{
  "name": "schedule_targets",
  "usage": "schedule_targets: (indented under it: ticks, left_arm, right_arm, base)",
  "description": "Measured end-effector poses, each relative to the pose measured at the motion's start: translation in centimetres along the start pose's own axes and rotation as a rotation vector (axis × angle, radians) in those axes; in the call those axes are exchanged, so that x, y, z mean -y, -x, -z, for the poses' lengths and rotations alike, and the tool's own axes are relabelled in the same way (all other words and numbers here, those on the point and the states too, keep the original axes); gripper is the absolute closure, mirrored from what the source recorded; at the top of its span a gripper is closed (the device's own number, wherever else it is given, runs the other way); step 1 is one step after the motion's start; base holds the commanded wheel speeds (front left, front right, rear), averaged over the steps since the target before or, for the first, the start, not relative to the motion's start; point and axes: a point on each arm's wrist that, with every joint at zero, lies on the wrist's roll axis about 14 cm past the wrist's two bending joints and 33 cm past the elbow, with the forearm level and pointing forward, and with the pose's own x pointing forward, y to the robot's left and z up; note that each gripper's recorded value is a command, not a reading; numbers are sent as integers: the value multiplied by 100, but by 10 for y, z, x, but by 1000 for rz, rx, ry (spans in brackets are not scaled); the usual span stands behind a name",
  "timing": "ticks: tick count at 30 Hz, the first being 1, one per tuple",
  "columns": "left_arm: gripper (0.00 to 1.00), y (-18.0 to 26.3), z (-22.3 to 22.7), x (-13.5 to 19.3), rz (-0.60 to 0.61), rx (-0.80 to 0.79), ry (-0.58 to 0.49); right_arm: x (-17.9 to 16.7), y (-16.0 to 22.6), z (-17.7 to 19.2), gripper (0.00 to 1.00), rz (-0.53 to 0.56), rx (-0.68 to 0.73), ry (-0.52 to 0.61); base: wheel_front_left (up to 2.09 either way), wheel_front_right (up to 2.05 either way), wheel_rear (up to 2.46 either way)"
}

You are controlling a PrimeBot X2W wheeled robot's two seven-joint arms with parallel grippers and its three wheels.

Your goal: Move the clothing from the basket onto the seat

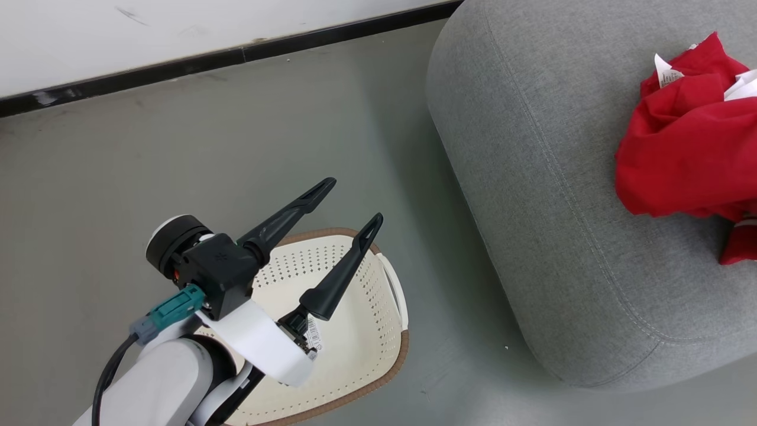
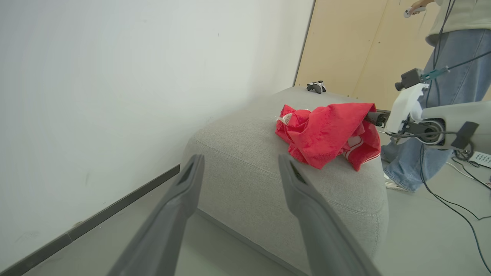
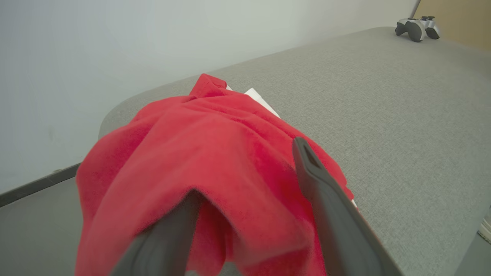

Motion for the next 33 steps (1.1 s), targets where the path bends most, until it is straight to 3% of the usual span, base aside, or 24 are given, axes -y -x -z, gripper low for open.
schedule_targets:
  ticks: [14, 33]
  left_arm:
    - [0, -6, -4, 3, 6, 29, -2]
    - [0, -9, -13, 9, 6, 67, -10]
  right_arm:
    - [-12, 16, 13, 0, -49, 1, -21]
    - [-57, 43, 3, 0, -241, 83, 49]
  base:
    - [0, 0, 0]
    - [0, 0, 0]
